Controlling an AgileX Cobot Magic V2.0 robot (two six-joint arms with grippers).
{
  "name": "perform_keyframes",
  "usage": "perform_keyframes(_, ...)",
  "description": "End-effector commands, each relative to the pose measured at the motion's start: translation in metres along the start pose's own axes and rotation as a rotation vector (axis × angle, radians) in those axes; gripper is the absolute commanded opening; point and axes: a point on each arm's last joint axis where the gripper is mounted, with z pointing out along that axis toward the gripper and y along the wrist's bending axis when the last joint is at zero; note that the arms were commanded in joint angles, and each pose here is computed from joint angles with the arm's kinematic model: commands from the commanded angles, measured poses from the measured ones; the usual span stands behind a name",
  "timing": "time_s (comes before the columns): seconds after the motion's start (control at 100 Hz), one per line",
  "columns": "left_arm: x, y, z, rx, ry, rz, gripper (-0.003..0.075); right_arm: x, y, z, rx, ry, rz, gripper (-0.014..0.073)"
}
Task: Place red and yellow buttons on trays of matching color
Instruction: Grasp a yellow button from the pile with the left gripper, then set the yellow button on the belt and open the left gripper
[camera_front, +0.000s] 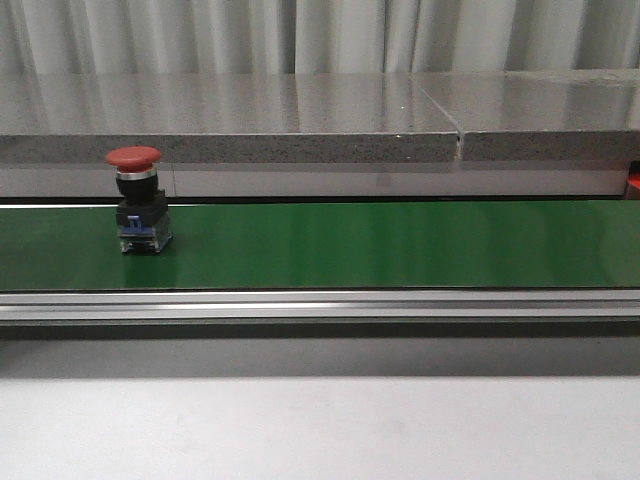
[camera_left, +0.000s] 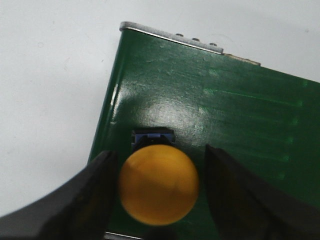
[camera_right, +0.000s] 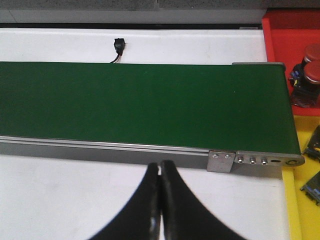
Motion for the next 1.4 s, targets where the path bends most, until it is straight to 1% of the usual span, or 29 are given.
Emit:
perform_keyframes(0.0, -0.007, -0.005, -0.019, 0.029, -0.090, -0.003, 0.0523, -0.012, 0.002, -0.004, -0.012, -0.089, -0.014, -0.0066)
perform_keyframes(0.06, -0.007, -0.006, -0.021, 0.036, -0.098, -0.007, 0.0527, -0.012, 0.002, -0.004, -0.012, -0.089, -0.014, -0.0066)
perform_keyframes(0.18, -0.008, -0.009, -0.031, 0.051, -0.150, 0.013, 0.0494, -0.012, 0.002, -0.004, -0.012, -0.089, -0.014, -0.0066)
perform_keyframes(0.32, -0.004, -0.021, -0.053, 0.069, -0.219, 0.106, 0.0421, -0.012, 0.002, -0.004, -0.012, -0.089, -0.014, -0.0066)
perform_keyframes(0.39, -0.001, -0.028, -0.066, 0.084, -0.257, 0.141, 0.0373, -0.012, 0.002, -0.004, -0.012, -0.089, -0.014, -0.0066)
perform_keyframes(0.48, 0.006, -0.041, -0.082, 0.108, -0.301, 0.204, 0.0279, -0.012, 0.002, -0.004, -0.012, -0.089, -0.014, -0.0066)
perform_keyframes(0.52, 0.009, -0.047, -0.089, 0.123, -0.321, 0.234, 0.0202, -0.012, 0.002, -0.004, -0.012, -0.089, -0.014, -0.0066)
perform_keyframes(0.55, 0.011, -0.050, -0.093, 0.129, -0.329, 0.250, 0.0166, -0.012, 0.002, -0.004, -0.012, -0.089, -0.014, -0.0066)
perform_keyframes(0.58, 0.014, -0.055, -0.097, 0.140, -0.338, 0.270, 0.0106, -0.012, 0.002, -0.004, -0.012, -0.089, -0.014, -0.0066)
perform_keyframes(0.6, 0.016, -0.057, -0.100, 0.144, -0.348, 0.283, 0.0083, -0.012, 0.002, -0.004, -0.012, -0.089, -0.014, -0.0066)
perform_keyframes(0.65, 0.021, -0.064, -0.105, 0.160, -0.372, 0.323, -0.0003, -0.012, 0.002, -0.004, -0.012, -0.089, -0.014, -0.0066)
perform_keyframes(0.67, 0.023, -0.065, -0.107, 0.164, -0.381, 0.330, -0.0022, -0.012, 0.002, -0.004, -0.012, -0.089, -0.014, -0.0066)
perform_keyframes(0.79, 0.038, -0.075, -0.119, 0.203, -0.445, 0.372, -0.0021, -0.012, 0.002, -0.004, -0.012, -0.089, -0.014, -0.0066)
perform_keyframes(0.93, 0.059, -0.077, -0.129, 0.240, -0.536, 0.399, -0.0021, -0.012, 0.002, -0.004, -0.012, -0.089, -0.014, -0.0066)
perform_keyframes(1.11, 0.092, -0.068, -0.139, 0.271, -0.590, 0.407, -0.0021, -0.012, 0.002, -0.004, -0.012, -0.089, -0.014, -0.0066)
perform_keyframes(1.39, 0.149, -0.043, -0.149, 0.292, -0.653, 0.397, -0.0021, -0.012, 0.002, -0.005, -0.012, -0.093, -0.014, -0.0066)
